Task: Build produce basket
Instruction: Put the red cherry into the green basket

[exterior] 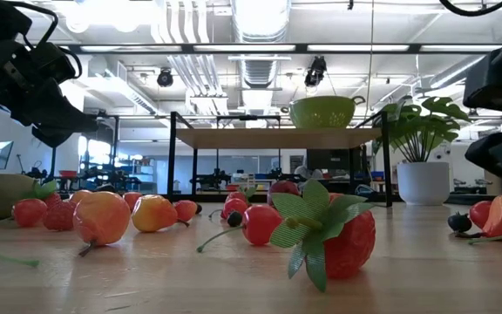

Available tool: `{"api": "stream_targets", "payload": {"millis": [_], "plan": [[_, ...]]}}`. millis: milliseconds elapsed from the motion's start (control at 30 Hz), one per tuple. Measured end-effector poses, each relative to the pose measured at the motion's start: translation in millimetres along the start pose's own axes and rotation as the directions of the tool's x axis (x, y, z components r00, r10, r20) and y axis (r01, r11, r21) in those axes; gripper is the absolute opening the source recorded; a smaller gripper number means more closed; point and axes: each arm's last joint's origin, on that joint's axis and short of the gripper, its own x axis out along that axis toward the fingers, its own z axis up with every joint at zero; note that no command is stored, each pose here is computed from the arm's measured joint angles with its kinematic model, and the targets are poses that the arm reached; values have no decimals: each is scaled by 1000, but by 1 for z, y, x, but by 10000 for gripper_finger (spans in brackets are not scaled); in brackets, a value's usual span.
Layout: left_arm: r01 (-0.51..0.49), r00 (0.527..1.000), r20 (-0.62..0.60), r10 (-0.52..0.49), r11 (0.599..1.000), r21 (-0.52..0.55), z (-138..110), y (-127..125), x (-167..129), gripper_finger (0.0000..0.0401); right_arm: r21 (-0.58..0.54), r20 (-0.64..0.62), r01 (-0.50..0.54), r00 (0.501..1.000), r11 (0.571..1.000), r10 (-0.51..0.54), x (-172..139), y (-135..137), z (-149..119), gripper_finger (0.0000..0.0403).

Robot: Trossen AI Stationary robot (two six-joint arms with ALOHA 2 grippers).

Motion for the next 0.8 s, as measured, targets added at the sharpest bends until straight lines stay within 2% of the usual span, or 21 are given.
{"api": "stream_targets", "payload": {"millis": [200, 467, 800], "plan": [[0, 1000, 0, 0, 1000, 0, 0, 0, 0, 21, -48, -21, 59, 998, 997, -60, 16, 6, -1, 75], [0, 1000, 0, 0, 1000, 0, 0, 0, 0, 21, -120, -51, 56, 997, 991, -62, 18, 18, 7, 14], [0, 1000, 0, 0, 1000, 0, 0, 0, 0, 21, -155, -67, 10, 998, 988, -20, -2, 21, 17, 8]]}}
